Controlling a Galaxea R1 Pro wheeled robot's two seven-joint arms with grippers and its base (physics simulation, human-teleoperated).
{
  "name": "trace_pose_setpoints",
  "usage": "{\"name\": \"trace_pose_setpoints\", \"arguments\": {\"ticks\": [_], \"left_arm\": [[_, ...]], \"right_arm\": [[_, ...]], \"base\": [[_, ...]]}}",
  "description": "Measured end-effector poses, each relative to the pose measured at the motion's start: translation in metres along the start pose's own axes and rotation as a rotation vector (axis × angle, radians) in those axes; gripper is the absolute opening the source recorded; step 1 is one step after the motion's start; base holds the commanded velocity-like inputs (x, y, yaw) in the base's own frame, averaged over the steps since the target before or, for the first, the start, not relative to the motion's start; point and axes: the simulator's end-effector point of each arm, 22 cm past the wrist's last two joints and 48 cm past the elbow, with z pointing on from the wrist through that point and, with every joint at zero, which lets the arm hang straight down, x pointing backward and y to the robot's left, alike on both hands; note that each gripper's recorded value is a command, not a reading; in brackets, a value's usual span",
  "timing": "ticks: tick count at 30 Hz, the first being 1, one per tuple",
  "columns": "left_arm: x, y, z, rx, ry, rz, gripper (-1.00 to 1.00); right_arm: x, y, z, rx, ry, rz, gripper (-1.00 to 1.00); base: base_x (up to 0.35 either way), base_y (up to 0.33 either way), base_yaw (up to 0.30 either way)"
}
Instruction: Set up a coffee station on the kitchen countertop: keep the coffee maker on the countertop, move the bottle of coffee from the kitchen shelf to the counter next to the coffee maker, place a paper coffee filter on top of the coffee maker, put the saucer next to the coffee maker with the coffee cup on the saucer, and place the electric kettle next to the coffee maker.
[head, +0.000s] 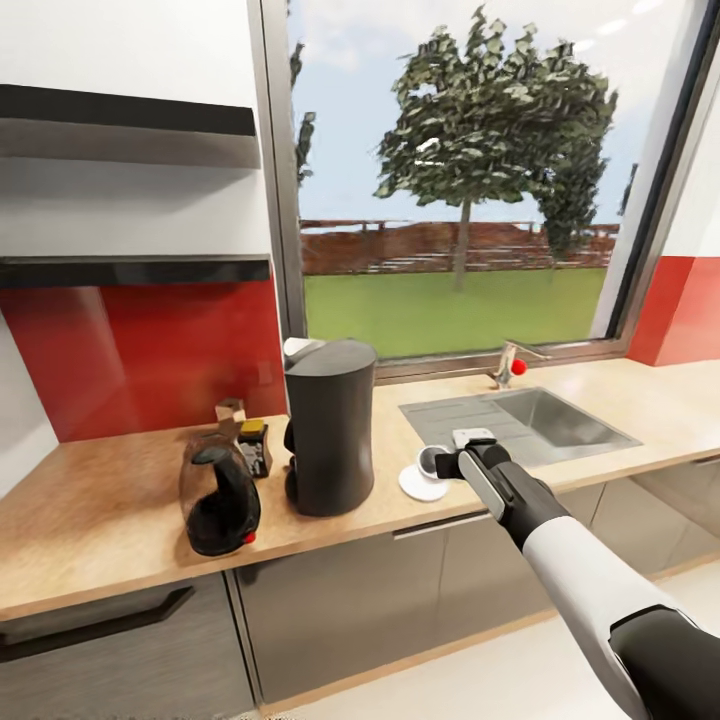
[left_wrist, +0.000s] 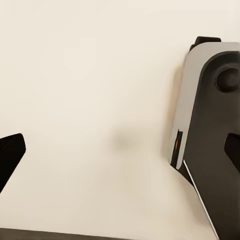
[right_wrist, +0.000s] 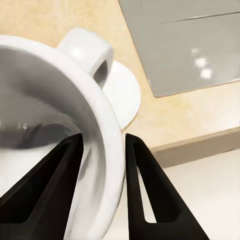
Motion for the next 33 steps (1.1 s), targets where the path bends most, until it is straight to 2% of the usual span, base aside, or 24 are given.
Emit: {"name": "trace_pose_setpoints", "arguments": {"ticks": [10, 19, 24, 33], "left_arm": [[0.000, -0.001, 0.000, 0.001, 0.001, -0.001, 1.00], [0.001, -0.001, 0.000, 0.001, 0.003, -0.003, 1.00], [0.001, -0.001, 0.000, 0.003, 0.004, -0.004, 1.00], [0.003, -0.002, 0.000, 0.003, 0.008, -0.004, 1.00]], "right_arm": [[0.002, -0.001, 0.001, 0.002, 0.004, -0.002, -1.00], [0.016, -0.007, 0.008, 0.014, 0.039, 0.002, -1.00], [0.041, -0.015, 0.018, 0.032, 0.100, 0.006, -1.00], [0.047, -0.016, 0.021, 0.034, 0.113, 0.006, -1.00]], "base": [[0.037, 0.003, 0.033], [0.075, 0.000, 0.038], [0.001, 0.000, 0.001], [0.000, 0.000, 0.000]]}}
